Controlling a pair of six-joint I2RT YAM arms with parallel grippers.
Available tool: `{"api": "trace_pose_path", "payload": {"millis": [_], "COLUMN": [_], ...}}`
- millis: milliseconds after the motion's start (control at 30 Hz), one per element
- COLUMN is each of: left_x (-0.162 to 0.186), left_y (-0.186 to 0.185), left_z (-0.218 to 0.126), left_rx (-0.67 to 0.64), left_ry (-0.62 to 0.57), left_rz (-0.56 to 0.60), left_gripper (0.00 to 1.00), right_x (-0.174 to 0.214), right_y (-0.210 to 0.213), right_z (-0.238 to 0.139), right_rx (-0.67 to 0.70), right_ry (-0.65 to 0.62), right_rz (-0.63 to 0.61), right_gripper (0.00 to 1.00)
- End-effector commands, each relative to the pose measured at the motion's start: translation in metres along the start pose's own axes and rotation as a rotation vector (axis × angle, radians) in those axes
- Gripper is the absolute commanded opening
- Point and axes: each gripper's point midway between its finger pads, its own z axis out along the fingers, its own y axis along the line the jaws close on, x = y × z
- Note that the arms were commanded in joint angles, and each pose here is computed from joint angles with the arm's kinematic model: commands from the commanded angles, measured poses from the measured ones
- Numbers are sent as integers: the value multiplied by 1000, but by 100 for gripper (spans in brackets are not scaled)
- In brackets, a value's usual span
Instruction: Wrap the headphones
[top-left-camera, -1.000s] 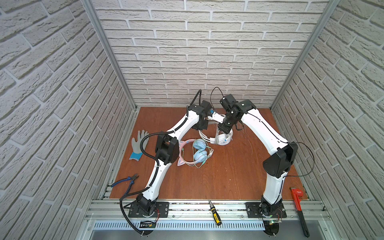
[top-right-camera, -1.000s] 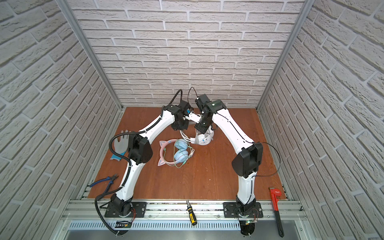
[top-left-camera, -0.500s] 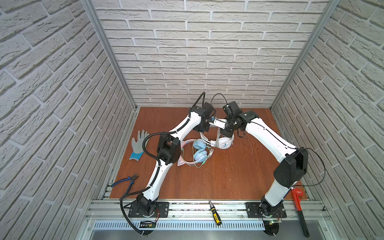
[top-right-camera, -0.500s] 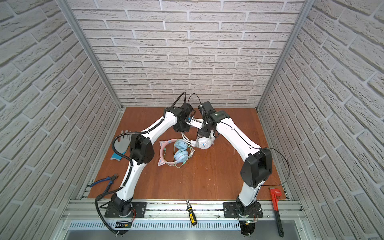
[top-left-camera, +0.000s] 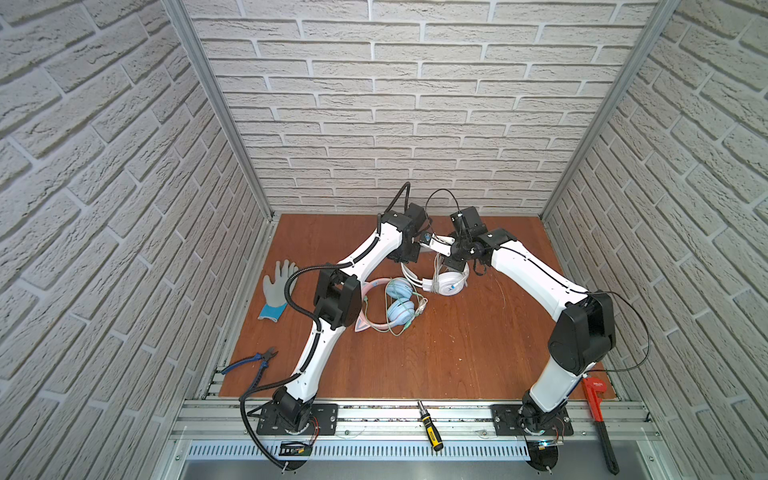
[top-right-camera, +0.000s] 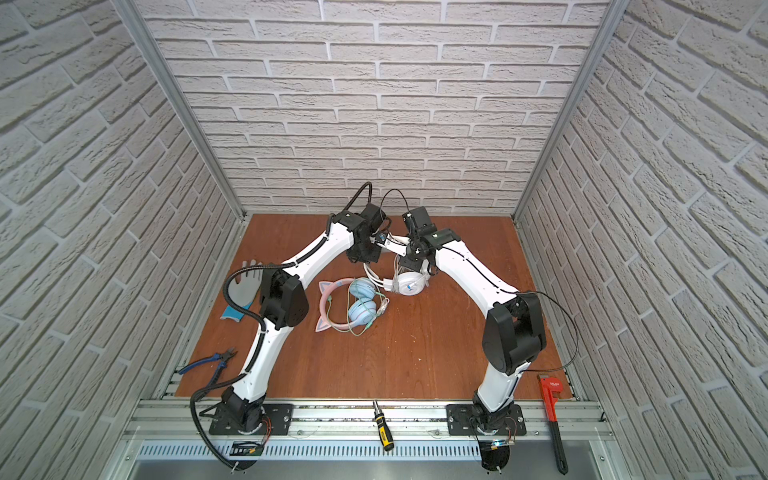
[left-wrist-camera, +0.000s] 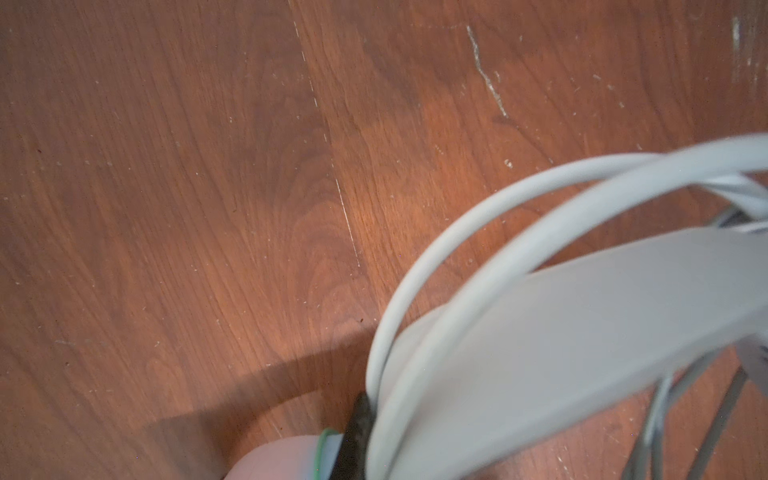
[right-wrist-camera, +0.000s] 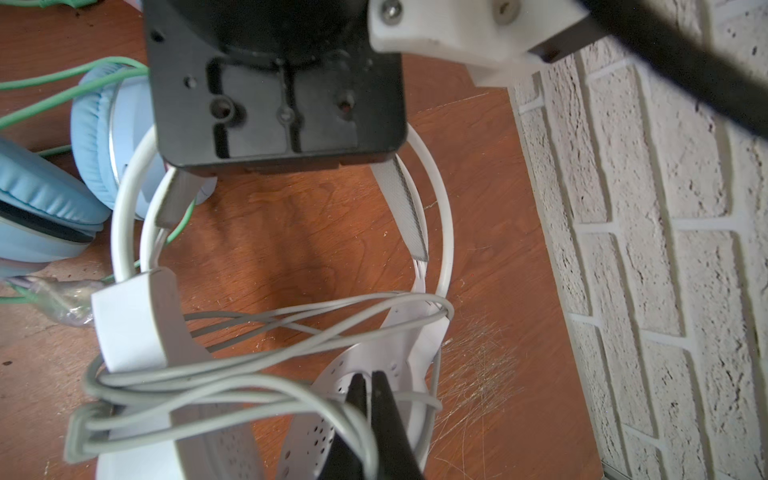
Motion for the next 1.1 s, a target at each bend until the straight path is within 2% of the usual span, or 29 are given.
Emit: {"api": "trace_pose_path", "payload": {"millis": [0, 133, 333, 500, 667, 867, 1067], "left_x": [3, 2, 1, -1, -4, -1, 0], "left_y": [-12, -13, -13, -10, -9, -7, 1], "left_z": [-15, -16, -18, -19, -18, -6, 3], "left_rx": [38, 50, 52, 46, 44, 20, 1], "left_ry": [5, 3, 2, -3, -6, 22, 35], "left_rz": [32, 26, -6, -38, -62, -83, -116], "left_gripper": [0, 0, 0, 0, 0, 0, 0], "right_x": [-20, -9, 11, 14, 22, 12, 13], "right_y": [-32, -25, -14, -6, -8, -18, -17], "right_z": [-14, -8, 3, 2, 5, -11, -19], "right_rx": [68, -11, -109, -170, -185, -184, -190], "right_ry": [-114, -107, -8, -23, 3, -70, -93], "right_rz": [108, 181, 307, 366, 421, 459, 470], "right_gripper": [5, 7, 9, 11, 16, 26, 34]}}
